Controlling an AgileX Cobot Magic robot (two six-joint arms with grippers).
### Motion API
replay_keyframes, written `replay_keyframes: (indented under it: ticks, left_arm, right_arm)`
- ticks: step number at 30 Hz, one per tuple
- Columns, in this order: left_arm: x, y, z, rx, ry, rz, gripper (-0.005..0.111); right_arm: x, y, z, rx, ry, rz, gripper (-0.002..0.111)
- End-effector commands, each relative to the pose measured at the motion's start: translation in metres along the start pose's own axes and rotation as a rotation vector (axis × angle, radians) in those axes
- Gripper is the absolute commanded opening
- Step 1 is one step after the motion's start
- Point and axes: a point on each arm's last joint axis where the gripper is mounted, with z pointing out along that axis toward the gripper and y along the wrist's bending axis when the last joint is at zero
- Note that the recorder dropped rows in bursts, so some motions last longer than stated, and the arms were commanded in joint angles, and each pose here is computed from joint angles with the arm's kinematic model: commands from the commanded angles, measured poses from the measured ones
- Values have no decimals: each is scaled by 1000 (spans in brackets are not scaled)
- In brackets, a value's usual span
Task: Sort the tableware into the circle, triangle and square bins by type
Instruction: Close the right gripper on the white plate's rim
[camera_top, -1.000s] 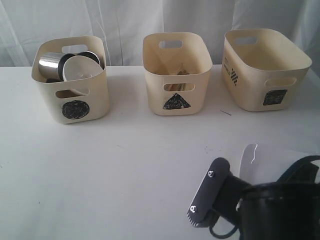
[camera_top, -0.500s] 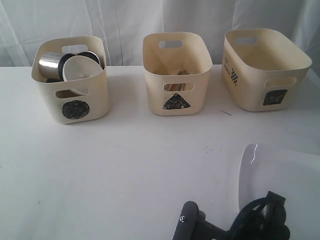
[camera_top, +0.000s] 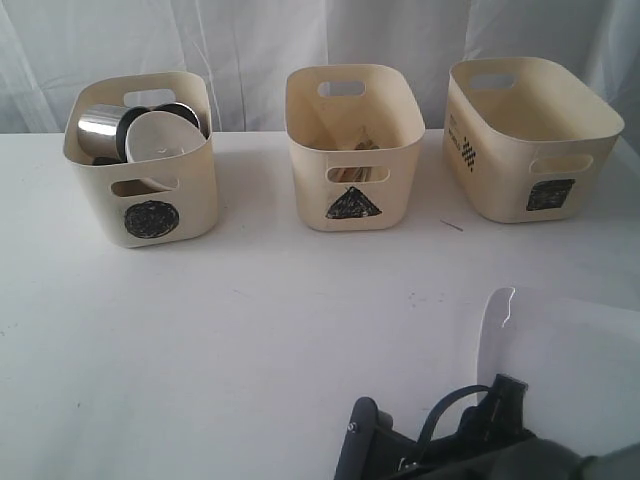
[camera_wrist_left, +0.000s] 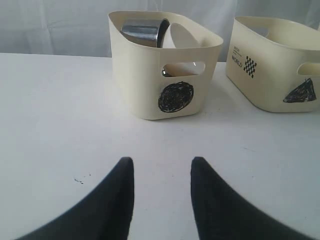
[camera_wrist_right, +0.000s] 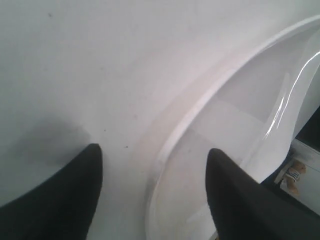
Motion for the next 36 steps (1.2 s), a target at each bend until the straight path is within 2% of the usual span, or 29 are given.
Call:
replay_keyframes:
  ticks: [1, 10, 14, 16, 20, 22, 25, 36]
  left_arm:
    - [1, 0, 0, 1, -1, -18, 43]
    - [1, 0, 0, 1, -1, -18, 43]
    - [1, 0, 0, 1, -1, -18, 43]
    - [1, 0, 0, 1, -1, -18, 43]
    - [1, 0, 0, 1, -1, -18, 43]
    - [1, 0, 0, 1, -1, -18, 43]
    - [1, 0, 0, 1, -1, -18, 43]
    - [1, 0, 0, 1, -1, -18, 43]
  right_arm:
    - [-2, -5, 11, 2, 20, 20, 57]
    - [-8, -10, 29, 1, 37, 16, 57]
    - [-2, -10, 38, -35, 49, 23, 48]
    - [0, -9, 39, -46, 54, 24, 41]
    - [0, -5, 40, -79, 50, 37, 8]
    - [-1, -7, 36, -98, 29, 53, 0]
    - [1, -16, 25, -123, -17, 104, 0]
    - [29, -75, -43, -166, -223, 355, 0]
